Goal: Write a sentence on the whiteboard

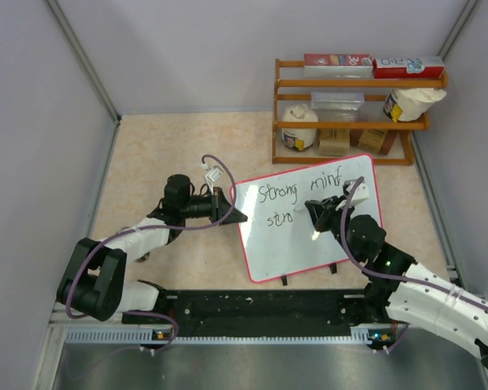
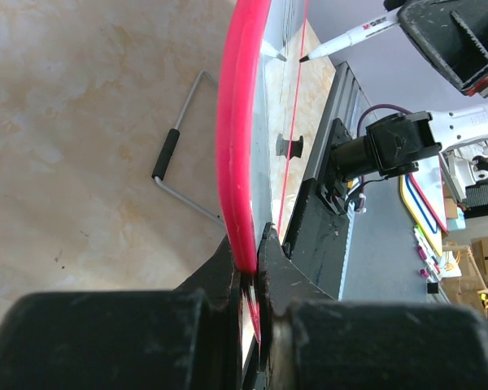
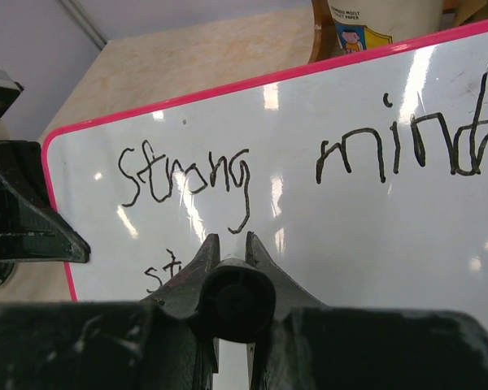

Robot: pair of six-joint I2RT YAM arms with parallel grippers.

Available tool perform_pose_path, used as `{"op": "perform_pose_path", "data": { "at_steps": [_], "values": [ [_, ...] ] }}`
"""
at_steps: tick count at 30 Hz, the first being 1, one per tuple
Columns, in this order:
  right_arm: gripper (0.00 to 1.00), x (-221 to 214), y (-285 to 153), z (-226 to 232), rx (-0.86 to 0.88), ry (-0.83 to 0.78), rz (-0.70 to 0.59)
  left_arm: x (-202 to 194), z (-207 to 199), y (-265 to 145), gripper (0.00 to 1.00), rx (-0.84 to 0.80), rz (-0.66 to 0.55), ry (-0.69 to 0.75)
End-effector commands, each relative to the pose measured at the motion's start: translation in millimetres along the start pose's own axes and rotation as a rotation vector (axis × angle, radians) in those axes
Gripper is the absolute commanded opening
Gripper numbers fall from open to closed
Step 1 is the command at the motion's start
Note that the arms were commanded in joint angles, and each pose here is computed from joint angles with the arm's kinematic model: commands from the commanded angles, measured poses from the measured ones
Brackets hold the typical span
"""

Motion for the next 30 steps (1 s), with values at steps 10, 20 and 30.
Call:
{"op": "perform_pose_path", "data": {
  "at_steps": [10, 20, 30],
  "values": [
    [0.00, -20.5, 0.1, -6.6, -0.021, -0.008, 0.051, -5.9, 34.8, 0.3, 0.00, 0.126, -0.024, 0.126],
    [0.00, -37.6, -8.8, -7.6, 0.005, -0.007, 0.091, -6.1, 34.5, 0.6, 0.00, 0.126, -0.022, 0.125],
    [0.00, -35.2, -7.9, -7.7, 0.004, -0.011, 0.085, -6.1, 33.9, 0.1, 0.00, 0.127, -0.023, 0.125]
  ]
}}
Point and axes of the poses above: each gripper's point midway between its finger pads, its own y axis out along the fingers, its own z axis along the line the jaws close on, x = y × z, the point moved 2 cm from there along -y, back along the fingers, and after that the axes turned 14 degrees about -y, right-handed, at the moved point
